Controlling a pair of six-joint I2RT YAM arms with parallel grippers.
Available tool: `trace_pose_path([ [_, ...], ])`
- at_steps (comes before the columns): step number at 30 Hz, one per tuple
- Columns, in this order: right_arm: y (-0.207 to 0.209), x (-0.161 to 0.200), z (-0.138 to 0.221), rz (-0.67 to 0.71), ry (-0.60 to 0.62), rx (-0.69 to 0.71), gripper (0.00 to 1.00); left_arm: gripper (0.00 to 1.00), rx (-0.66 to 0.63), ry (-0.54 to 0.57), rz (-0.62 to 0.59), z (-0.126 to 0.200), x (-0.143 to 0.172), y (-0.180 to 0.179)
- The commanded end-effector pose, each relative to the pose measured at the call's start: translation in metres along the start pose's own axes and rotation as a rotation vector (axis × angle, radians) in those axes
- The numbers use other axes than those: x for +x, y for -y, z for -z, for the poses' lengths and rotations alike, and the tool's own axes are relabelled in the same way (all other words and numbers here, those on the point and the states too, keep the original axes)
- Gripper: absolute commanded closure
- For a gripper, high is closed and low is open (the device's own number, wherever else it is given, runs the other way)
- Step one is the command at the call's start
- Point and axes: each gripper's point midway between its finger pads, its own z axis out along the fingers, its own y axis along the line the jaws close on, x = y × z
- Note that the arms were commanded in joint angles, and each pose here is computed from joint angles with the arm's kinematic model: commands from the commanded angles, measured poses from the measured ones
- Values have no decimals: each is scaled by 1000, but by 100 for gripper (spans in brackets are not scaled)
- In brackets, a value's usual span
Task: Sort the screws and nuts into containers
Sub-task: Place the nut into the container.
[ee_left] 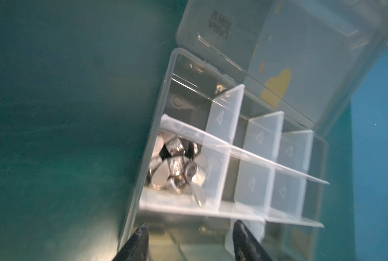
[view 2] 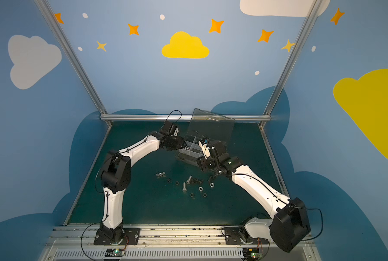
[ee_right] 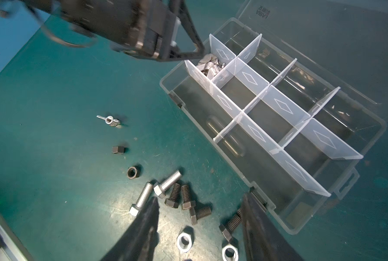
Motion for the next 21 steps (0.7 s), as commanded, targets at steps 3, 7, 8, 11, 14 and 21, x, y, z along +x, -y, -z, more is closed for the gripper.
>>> trace_pose_path([
  [3,-2,-5,1,-13,18,-16,43,36,56,5,-21,59,16,13],
  [7,-6,-8,4,-19,21,-36,43,36,-6,-73,13,68,65,-15],
  [8,-7,-9,5,-22,24,-41,43,36,-42,-81,14,72,79,-27],
  [11,-9,-10,7,-24,29,-48,42,33,-112,-77,3,83,106,-54],
  [14,-10,-10,6,-28,27,-53,41,28,-149,-63,3,92,124,-73],
  [21,-12,-9,2,-42,15,-66,40,20,-181,-40,34,97,141,-91],
])
